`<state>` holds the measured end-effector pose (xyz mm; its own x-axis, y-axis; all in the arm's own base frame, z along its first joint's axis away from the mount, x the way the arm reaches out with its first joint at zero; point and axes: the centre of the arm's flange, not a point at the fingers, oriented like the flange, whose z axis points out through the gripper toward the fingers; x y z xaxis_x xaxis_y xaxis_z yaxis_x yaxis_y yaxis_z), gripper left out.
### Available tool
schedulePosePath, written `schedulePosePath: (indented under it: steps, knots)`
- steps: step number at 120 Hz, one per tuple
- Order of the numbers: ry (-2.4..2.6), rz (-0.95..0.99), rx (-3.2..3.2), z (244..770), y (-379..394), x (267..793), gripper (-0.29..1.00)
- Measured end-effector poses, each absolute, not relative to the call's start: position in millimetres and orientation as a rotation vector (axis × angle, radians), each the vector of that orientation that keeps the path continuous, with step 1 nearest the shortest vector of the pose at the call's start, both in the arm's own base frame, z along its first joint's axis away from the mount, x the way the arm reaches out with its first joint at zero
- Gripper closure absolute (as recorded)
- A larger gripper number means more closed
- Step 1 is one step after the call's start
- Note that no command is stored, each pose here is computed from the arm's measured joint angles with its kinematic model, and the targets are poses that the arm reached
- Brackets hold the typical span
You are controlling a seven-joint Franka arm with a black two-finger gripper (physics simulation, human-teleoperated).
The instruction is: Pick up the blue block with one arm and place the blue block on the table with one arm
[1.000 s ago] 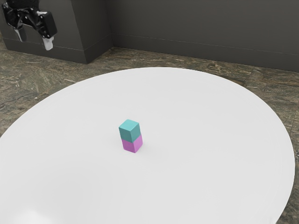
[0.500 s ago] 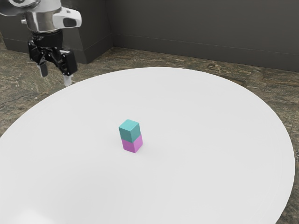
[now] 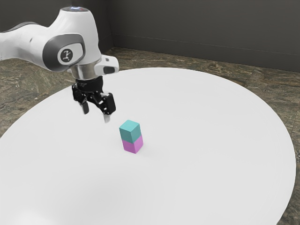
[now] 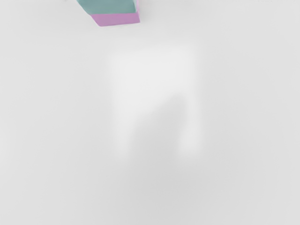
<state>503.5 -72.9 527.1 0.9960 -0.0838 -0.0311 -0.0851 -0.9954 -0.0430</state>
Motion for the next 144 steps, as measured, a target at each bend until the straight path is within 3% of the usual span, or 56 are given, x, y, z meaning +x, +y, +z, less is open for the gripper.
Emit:
schedulePosePath:
  steps: [61,144]
  knots:
    - [0.150,-0.011,-3.103,448.9,-86.1,575.4,0.00]
    - [0.138,0.039,-3.099,378.4,-30.4,660.5,0.00]
